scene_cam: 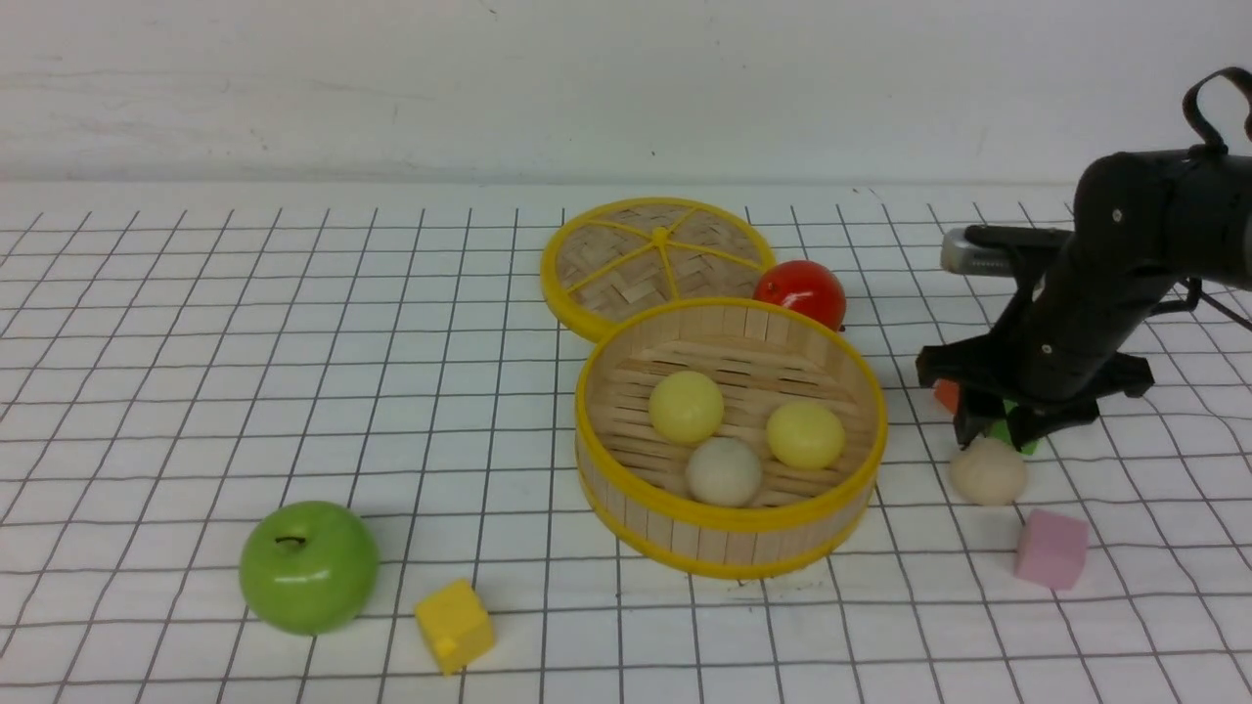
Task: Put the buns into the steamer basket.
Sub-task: Use the right arm to grab a steamed stuffed bun
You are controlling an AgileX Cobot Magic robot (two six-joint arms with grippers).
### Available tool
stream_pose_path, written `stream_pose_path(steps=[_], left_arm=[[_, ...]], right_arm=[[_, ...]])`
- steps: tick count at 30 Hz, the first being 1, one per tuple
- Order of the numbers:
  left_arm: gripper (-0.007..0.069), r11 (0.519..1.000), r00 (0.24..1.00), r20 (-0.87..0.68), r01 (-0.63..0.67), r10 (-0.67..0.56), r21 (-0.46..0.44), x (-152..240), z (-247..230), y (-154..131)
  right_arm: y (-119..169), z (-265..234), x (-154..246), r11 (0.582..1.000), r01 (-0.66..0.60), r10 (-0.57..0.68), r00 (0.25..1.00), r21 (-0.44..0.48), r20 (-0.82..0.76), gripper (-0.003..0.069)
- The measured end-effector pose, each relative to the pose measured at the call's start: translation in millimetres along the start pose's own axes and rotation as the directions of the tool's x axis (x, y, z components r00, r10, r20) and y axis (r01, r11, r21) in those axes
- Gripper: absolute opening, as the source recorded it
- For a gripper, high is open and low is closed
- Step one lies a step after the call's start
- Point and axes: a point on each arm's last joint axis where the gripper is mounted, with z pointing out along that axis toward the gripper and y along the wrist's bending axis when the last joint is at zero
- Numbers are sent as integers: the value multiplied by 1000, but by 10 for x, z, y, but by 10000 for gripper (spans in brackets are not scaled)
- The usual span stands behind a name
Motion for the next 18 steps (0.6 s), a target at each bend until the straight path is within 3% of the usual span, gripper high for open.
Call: stream_pose_path(steps=[6, 10, 16, 18], left_arm=[[16, 1000, 1000, 0, 0, 0, 0, 0, 0, 0], [18, 1000, 1000, 0, 0, 0, 0, 0, 0, 0], [22, 1000, 1000, 0, 0, 0, 0, 0, 0, 0], [25, 1000, 1000, 0, 0, 0, 0, 0, 0, 0]], right_arm=[[-26, 92, 3, 1000, -6, 6, 1000, 4, -12, 346], [-29, 133, 8, 1000, -6, 6, 1000, 6, -18, 300], [-29, 97, 23, 999, 32, -32, 999, 6, -36, 48], [-20, 19, 30, 999, 43, -43, 998, 0, -39, 14]])
